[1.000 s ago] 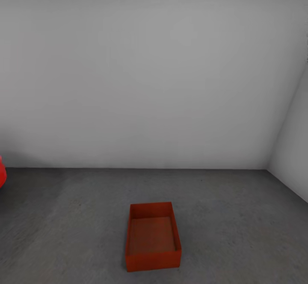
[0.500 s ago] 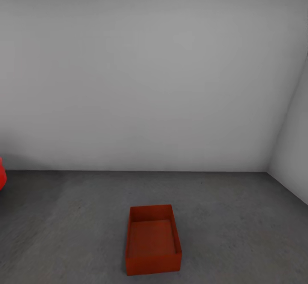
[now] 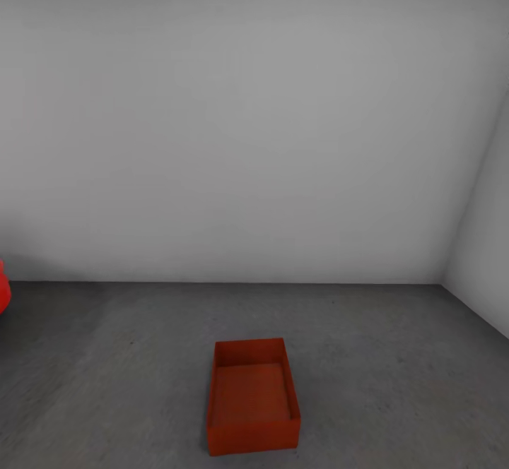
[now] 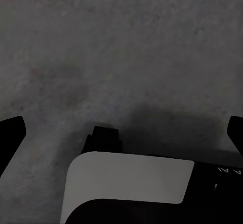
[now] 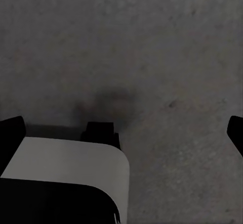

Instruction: Move the two storage containers from the living room to the garage. In the garage, place one container on the floor and stack the other container on top of it (either order is fine).

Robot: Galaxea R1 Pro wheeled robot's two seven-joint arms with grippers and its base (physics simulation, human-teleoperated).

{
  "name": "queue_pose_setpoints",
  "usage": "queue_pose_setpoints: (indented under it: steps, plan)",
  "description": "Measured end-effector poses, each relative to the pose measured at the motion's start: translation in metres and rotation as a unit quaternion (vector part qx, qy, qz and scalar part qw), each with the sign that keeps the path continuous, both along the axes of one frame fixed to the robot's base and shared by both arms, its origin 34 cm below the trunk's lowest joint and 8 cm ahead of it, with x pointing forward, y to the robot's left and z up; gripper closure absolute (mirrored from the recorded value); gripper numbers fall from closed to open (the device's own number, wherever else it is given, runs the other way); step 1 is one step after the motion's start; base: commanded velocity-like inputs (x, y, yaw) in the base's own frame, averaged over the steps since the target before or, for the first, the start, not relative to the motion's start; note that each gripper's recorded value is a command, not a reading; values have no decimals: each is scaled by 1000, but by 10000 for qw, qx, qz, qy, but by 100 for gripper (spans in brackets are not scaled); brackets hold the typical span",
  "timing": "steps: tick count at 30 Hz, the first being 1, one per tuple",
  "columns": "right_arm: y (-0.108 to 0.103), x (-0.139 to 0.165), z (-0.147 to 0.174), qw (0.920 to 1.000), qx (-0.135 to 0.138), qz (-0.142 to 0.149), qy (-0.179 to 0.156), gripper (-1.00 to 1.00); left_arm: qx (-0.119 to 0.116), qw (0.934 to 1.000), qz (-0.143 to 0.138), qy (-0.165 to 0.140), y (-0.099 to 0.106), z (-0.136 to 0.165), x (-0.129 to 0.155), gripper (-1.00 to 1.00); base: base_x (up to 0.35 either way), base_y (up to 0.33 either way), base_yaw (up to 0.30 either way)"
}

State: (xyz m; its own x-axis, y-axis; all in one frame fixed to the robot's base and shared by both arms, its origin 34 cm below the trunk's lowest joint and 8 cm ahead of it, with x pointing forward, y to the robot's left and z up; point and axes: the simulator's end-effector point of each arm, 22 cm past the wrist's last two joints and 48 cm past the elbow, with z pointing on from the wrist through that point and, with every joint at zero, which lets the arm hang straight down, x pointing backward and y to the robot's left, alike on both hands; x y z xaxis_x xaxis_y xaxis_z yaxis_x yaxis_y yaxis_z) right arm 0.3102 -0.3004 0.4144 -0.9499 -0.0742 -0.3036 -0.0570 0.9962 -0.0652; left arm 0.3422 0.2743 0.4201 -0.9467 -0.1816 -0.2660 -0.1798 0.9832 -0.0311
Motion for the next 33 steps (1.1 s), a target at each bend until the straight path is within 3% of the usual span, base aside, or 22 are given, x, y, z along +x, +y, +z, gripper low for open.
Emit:
queue_pose_setpoints:
  steps: [14,33]
  plan:
    - [6,1,0,10000,49,-60,-29,-100,0,10000,1,-12,0,1,1,-100,0,0,-38]
    - [7,4,2,9999,78,-73,-63,-100,-1,10000,2,-64,0,3,5,-100,0,0,-260]
